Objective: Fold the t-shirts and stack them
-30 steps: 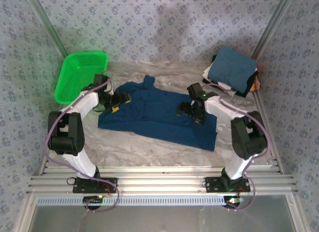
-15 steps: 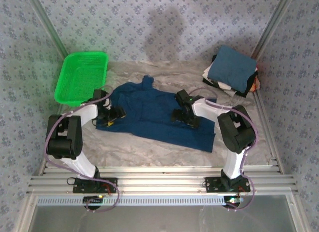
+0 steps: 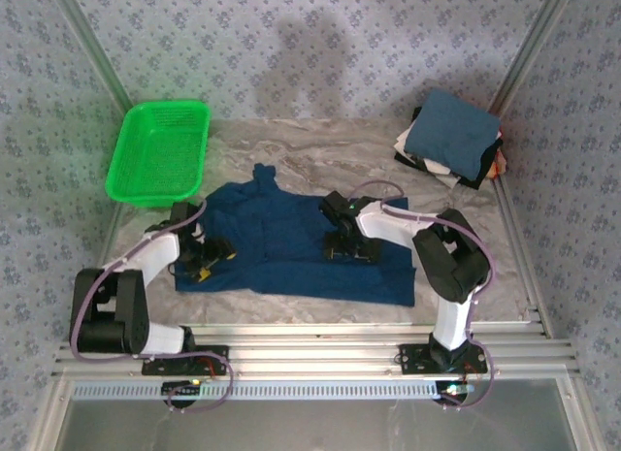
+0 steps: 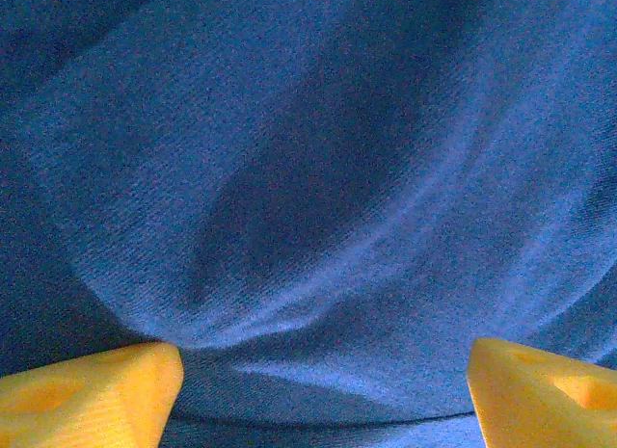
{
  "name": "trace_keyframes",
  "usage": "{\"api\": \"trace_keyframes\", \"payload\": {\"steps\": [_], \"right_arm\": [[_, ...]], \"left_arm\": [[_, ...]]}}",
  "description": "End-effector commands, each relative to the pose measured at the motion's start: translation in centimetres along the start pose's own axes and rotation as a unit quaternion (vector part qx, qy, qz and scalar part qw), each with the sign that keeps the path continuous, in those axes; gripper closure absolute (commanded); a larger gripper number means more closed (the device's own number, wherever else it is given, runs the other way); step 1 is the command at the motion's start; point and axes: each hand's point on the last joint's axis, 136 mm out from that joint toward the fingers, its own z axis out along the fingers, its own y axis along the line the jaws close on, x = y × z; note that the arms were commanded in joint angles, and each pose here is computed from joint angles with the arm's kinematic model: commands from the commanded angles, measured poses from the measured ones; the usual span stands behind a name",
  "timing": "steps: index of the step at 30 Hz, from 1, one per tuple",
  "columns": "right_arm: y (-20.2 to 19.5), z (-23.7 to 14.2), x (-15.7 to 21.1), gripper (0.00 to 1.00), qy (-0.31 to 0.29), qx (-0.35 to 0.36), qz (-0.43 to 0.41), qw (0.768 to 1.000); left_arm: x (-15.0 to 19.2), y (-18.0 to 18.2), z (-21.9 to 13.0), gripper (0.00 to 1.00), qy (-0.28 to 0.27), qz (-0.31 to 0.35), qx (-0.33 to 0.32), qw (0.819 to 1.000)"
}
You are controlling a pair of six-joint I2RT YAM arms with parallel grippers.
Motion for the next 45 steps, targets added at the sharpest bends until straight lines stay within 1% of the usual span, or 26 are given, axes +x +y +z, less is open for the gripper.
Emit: {"api": "trace_keyframes", "payload": {"steps": [1, 6, 10, 13, 17, 19, 21, 23, 26, 27, 29, 32, 34, 35, 37, 40, 43, 45], "right_arm": [[-1.8, 1.4, 3.1, 0.0, 0.053, 0.046, -0.014, 0.997], [-2.1, 1.4, 4.1, 0.0, 0.064, 0.045, -0.019, 0.997], [-2.1, 1.5, 5.0, 0.0, 0.079, 0.044, -0.021, 0.996], [-1.9, 1.2, 5.2, 0.0, 0.08, 0.042, -0.021, 0.996], [-1.2, -1.0, 4.1, 0.0, 0.062, 0.027, -0.019, 0.998], [-0.8, -2.3, 3.2, 0.0, 0.045, 0.02, -0.023, 0.999], [0.4, -4.4, 1.3, 0.0, 0.013, -0.003, -0.033, 0.999], [1.0, -5.9, 0.3, 0.0, -0.006, -0.021, -0.043, 0.999], [2.2, -8.4, -1.6, 0.0, -0.044, -0.075, -0.058, 0.995], [2.6, -9.4, -2.2, 0.0, -0.058, -0.098, -0.054, 0.992], [3.7, -11.2, -3.2, 0.0, -0.079, -0.152, -0.078, 0.982], [5.9, -13.7, -4.4, 0.0, -0.103, -0.247, -0.098, 0.958], [7.3, -14.9, -6.1, 0.0, -0.127, -0.287, -0.109, 0.943], [8.0, -15.2, -6.6, 0.0, -0.128, -0.3, -0.121, 0.938], [9.6, -15.6, -7.8, 0.0, -0.125, -0.32, -0.141, 0.928], [12.2, -15.0, -9.9, 0.0, -0.117, -0.333, -0.153, 0.923], [14.8, -14.0, -12.4, 0.0, -0.111, -0.338, -0.16, 0.921], [16.5, -13.0, -14.0, 0.0, -0.105, -0.345, -0.16, 0.919]], "left_arm": [[5.5, 5.2, 0.6, 0.19, 0.082, -0.063, -0.089, 0.991], [6.8, 5.9, 0.3, 0.19, 0.088, -0.091, -0.098, 0.987], [7.0, 6.0, -0.3, 0.18, 0.084, -0.098, -0.108, 0.986], [6.2, 5.3, -1.2, 0.16, 0.068, -0.09, -0.1, 0.989], [3.2, 2.2, -3.8, 0.13, 0.031, -0.062, -0.071, 0.995], [1.3, 0.1, -5.6, 0.12, 0.006, -0.044, -0.054, 0.998], [-0.9, -2.3, -7.7, 0.11, -0.021, -0.024, -0.036, 0.999], [-2.8, -4.5, -9.4, 0.1, -0.043, -0.007, -0.017, 0.999], [-5.9, -8.1, -11.3, 0.1, -0.069, 0.028, 0.01, 0.997], [-6.9, -9.2, -11.5, 0.08, -0.072, 0.038, 0.016, 0.997], [-8.5, -11.2, -11.2, 0.08, -0.061, 0.055, 0.031, 0.996], [-10.8, -13.5, -10.5, 0.09, -0.057, 0.077, 0.034, 0.995], [-11.9, -15.0, -9.8, 0.09, -0.056, 0.082, 0.058, 0.993], [-12.4, -15.9, -9.3, 0.09, -0.052, 0.086, 0.072, 0.992], [-13.1, -16.5, -8.4, 0.09, -0.042, 0.085, 0.072, 0.993], [-14.2, -17.1, -8.2, 0.09, -0.048, 0.082, 0.087, 0.992], [-15.1, -17.7, -9.8, 0.09, -0.076, 0.087, 0.111, 0.987], [-15.4, -17.5, -11.1, 0.09, -0.099, 0.091, 0.114, 0.984]]}}
